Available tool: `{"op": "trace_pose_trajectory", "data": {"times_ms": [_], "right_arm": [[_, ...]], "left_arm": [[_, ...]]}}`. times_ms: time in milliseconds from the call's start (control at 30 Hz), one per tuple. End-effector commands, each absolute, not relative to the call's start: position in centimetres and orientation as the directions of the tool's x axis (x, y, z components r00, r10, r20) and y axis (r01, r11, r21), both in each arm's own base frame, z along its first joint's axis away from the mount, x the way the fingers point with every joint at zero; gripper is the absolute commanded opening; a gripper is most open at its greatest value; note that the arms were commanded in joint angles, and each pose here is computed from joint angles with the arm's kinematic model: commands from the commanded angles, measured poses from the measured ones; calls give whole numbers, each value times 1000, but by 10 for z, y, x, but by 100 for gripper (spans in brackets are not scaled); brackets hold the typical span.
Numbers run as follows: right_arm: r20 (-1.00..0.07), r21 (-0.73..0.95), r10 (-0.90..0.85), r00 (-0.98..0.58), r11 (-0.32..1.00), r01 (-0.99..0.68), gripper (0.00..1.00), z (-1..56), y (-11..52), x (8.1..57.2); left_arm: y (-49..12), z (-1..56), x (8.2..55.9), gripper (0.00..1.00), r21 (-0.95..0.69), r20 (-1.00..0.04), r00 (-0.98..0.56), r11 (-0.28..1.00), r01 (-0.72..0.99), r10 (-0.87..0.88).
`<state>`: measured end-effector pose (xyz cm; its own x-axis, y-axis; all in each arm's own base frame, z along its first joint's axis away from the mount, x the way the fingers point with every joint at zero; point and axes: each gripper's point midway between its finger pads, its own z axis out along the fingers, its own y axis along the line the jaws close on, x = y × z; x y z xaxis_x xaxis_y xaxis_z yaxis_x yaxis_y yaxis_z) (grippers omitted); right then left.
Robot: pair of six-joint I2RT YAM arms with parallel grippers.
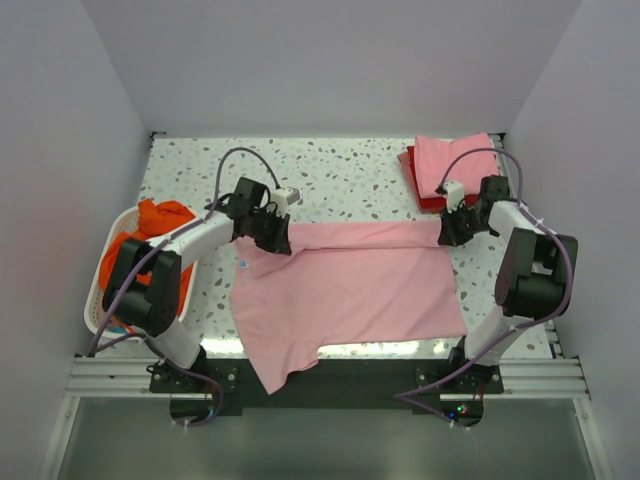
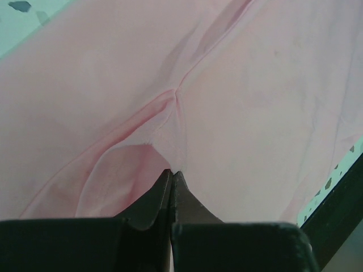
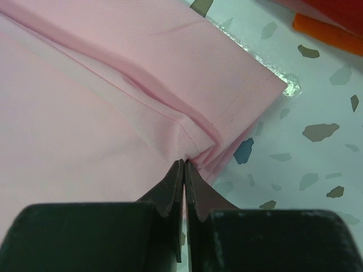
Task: Fold and stack the t-shirts
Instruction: Fold the tshirt
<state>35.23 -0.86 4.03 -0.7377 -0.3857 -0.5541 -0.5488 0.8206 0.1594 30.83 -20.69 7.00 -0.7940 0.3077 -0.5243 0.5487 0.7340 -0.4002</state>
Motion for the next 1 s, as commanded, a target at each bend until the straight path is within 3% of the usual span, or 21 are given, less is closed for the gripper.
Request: {"op": "trace_pose_trajectory", "data": {"times_ms": [0,200,300,367,433,533,633,800,833,967], "right_arm": [[-600,133,-394,-696,809,-573,2,53,-8,360],[-580,138,-430,-692,785,-604,9,50,-8,351],[-554,137,-460,-694,772,-621,19,45,-14,341],[-542,132,-483,-688,760,-637,32,45,-21,332],[-554,120,-488,-674,754,-645,37,50,-29,329],[-571,128,-478,-668,752,-647,37,62,-35,326],[-605,167,-455,-654,730,-663,35,75,-24,328],[-627,293,-391,-674,684,-668,26,84,5,338],[-624,305,-388,-679,679,-668,24,83,9,338],[-633,301,-418,-652,643,-704,21,86,33,338]], "left_arm": [[-213,69,285,0,-448,-497,-807,703,552,318],[-215,64,277,2,-459,-478,-813,695,554,333],[-216,65,271,5,-465,-473,-812,686,559,341],[-218,65,265,9,-470,-465,-811,678,565,354],[-219,64,259,16,-479,-453,-814,670,567,364],[-224,64,248,29,-500,-437,-815,650,572,381],[-230,64,236,35,-518,-414,-814,630,579,407],[-230,79,235,36,-502,-453,-812,648,573,367],[-230,92,241,35,-479,-510,-790,650,590,341],[-204,111,268,32,-354,-621,-761,800,484,186]]}}
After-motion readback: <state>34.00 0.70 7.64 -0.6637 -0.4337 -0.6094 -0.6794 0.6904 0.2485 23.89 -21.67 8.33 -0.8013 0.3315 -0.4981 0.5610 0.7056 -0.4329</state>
